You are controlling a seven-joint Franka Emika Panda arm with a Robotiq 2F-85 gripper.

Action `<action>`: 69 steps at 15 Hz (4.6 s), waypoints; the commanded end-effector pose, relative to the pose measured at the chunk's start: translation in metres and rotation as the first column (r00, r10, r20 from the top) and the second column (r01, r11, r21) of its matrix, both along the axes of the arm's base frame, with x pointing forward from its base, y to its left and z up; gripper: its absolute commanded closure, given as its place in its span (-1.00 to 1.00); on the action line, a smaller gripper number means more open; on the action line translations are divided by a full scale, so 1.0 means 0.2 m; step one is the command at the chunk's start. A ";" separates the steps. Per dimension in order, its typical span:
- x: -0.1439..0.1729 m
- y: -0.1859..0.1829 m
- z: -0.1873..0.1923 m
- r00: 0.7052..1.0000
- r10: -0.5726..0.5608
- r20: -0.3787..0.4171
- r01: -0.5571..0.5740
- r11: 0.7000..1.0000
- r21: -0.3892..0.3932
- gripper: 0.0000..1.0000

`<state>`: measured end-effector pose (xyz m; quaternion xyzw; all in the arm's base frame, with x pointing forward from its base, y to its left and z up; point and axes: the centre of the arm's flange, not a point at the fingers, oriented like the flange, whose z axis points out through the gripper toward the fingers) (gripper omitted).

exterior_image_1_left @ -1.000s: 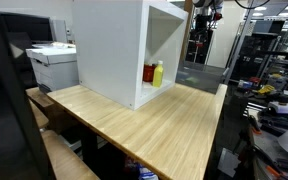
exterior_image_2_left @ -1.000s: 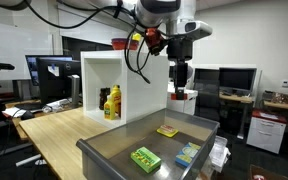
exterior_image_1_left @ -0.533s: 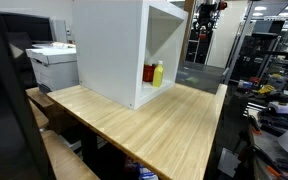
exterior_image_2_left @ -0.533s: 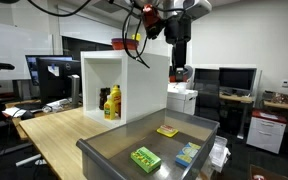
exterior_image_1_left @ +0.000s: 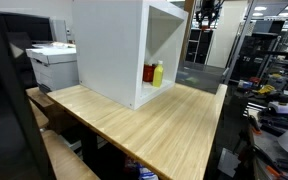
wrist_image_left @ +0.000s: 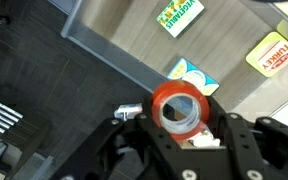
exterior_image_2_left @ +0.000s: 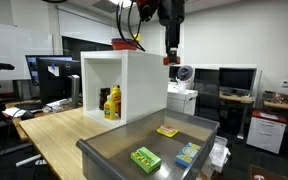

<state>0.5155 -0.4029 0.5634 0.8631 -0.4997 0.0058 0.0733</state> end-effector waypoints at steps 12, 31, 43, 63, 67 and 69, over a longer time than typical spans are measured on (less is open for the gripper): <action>-0.07 0.53 0.64 0.956 0.252 0.153 -0.251 0.968 -0.025 0.43; 0.05 1.44 0.69 0.822 0.539 0.184 -0.547 0.837 -0.012 0.43; 0.26 1.94 0.69 0.792 0.557 0.250 -0.568 0.822 -0.033 0.43; 0.59 1.90 0.79 0.837 0.409 0.363 -0.422 0.905 -0.047 0.43; 0.63 1.89 0.76 0.844 0.399 0.358 -0.411 0.910 -0.046 0.43; 0.64 1.88 0.77 0.849 0.390 0.356 -0.400 0.915 -0.049 -0.57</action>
